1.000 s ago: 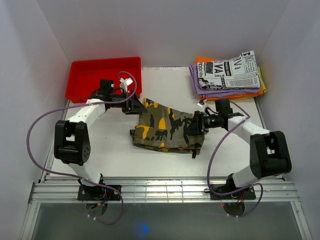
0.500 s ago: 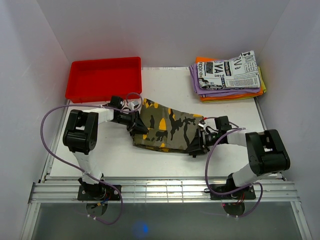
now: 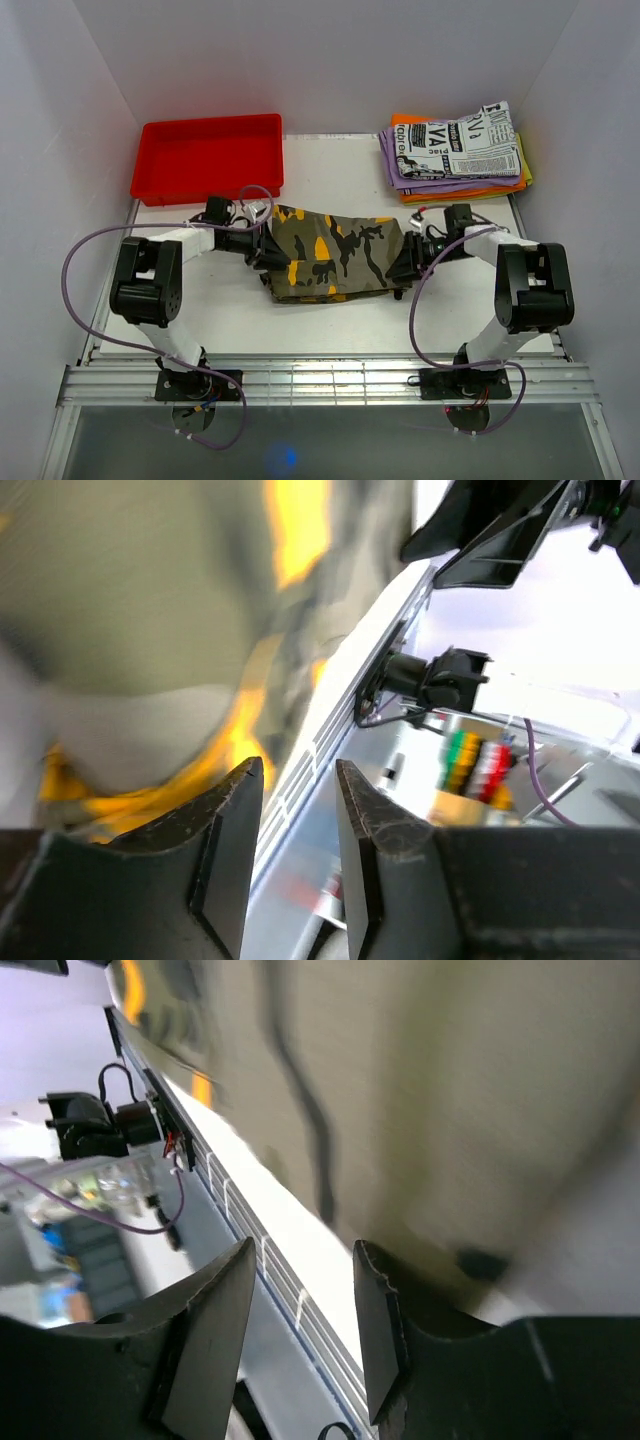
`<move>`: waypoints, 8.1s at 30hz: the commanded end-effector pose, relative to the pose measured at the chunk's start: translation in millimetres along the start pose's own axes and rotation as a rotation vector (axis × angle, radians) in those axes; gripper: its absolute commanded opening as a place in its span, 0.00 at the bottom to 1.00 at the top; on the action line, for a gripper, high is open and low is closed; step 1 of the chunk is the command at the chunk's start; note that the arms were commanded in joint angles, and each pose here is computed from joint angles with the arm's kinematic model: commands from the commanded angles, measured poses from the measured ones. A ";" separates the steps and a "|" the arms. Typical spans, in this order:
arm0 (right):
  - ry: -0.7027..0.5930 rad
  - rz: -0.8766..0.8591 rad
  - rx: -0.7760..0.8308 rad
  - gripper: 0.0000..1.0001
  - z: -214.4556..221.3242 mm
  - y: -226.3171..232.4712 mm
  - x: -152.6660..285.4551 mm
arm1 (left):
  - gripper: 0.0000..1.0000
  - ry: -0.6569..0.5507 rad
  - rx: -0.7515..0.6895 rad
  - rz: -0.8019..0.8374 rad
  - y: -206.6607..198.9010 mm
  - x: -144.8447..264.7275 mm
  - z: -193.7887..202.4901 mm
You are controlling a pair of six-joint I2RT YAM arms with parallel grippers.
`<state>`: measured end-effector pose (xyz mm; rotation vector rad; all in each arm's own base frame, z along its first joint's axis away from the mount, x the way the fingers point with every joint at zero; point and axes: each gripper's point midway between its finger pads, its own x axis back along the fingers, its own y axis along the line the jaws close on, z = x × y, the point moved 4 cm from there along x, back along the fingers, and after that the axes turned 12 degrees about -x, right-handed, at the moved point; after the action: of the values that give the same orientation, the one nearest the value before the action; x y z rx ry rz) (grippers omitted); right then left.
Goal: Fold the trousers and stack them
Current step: Fold the trousers, then neatly place the folded trousers to the corner
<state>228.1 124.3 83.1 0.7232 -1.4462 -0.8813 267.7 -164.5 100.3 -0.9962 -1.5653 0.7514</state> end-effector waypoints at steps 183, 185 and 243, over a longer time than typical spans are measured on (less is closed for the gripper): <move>-0.220 -0.044 -0.351 0.12 -36.2 -11.2 -21.5 | 0.68 0.075 -1.064 -0.154 -115.3 -137.1 -21.7; -0.228 -0.018 -0.314 0.08 -41.1 -9.1 -18.2 | 0.80 0.030 -0.925 -0.175 -118.9 -99.7 -27.7; -0.671 0.585 0.717 0.08 -128.0 142.1 132.8 | 0.00 -0.491 -0.858 -0.338 -201.0 6.5 -105.5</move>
<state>339.5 97.9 218.8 0.5133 -2.2365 -0.3339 301.1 -238.6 238.9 -1.0173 -2.2813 0.0949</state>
